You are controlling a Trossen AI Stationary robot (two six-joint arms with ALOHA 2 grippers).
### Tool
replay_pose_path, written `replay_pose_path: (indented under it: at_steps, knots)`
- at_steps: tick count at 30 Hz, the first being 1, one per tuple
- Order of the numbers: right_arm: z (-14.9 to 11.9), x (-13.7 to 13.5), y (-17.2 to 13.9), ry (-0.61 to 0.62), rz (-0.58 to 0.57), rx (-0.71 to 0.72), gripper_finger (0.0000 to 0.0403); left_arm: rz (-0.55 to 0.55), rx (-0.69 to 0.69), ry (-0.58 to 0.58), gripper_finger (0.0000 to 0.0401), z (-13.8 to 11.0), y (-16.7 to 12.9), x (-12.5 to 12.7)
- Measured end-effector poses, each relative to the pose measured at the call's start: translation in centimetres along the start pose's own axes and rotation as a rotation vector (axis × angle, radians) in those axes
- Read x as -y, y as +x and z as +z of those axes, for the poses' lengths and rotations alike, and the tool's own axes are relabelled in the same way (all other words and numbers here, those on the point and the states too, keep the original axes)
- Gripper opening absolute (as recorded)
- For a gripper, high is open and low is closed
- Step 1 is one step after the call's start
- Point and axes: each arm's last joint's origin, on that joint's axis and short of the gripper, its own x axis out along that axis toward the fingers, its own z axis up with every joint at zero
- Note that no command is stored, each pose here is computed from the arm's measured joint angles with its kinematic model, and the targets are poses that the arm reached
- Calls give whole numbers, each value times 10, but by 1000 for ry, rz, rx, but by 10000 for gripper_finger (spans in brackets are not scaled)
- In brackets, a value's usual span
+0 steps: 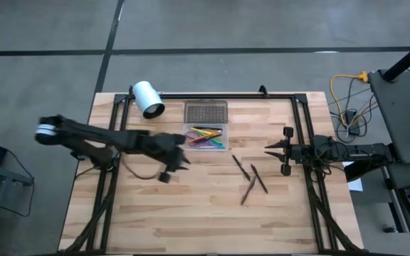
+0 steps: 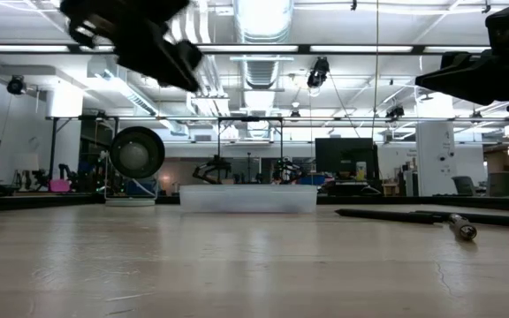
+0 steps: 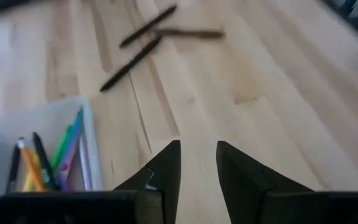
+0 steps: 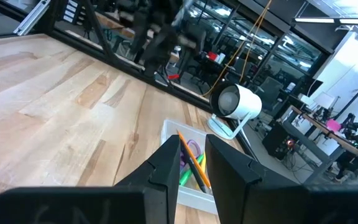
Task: Pick & place school supplies into a supply box
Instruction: Put the black pen into the supply box
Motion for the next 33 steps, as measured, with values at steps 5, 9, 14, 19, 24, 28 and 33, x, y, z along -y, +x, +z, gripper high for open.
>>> replay_pose_path:
  at_steps: [5, 9, 14, 19, 24, 28, 33]
  knots:
    - [0, 0, 0, 0, 0, 0, 68, 25, 102, 11, 87, -34, -44, 15]
    - [0, 0, 0, 0, 0, 0, 68, 52, 200, 19, 87, -66, -67, 27]
    - [0, 0, 0, 0, 0, 0, 68, 145, 583, 33, 87, -80, -83, 32]
    - [0, 0, 0, 0, 0, 0, 68, 224, 898, 74, 87, -94, -92, 37]
    - [0, 0, 0, 0, 0, 0, 68, 243, 1011, 73, 87, -109, -94, 42]
    - [0, 0, 0, 0, 0, 0, 68, 240, 1017, 67, 87, -115, -93, 43]
    - [0, 0, 0, 0, 0, 0, 68, 245, 1045, 68, 87, -115, -97, 44]
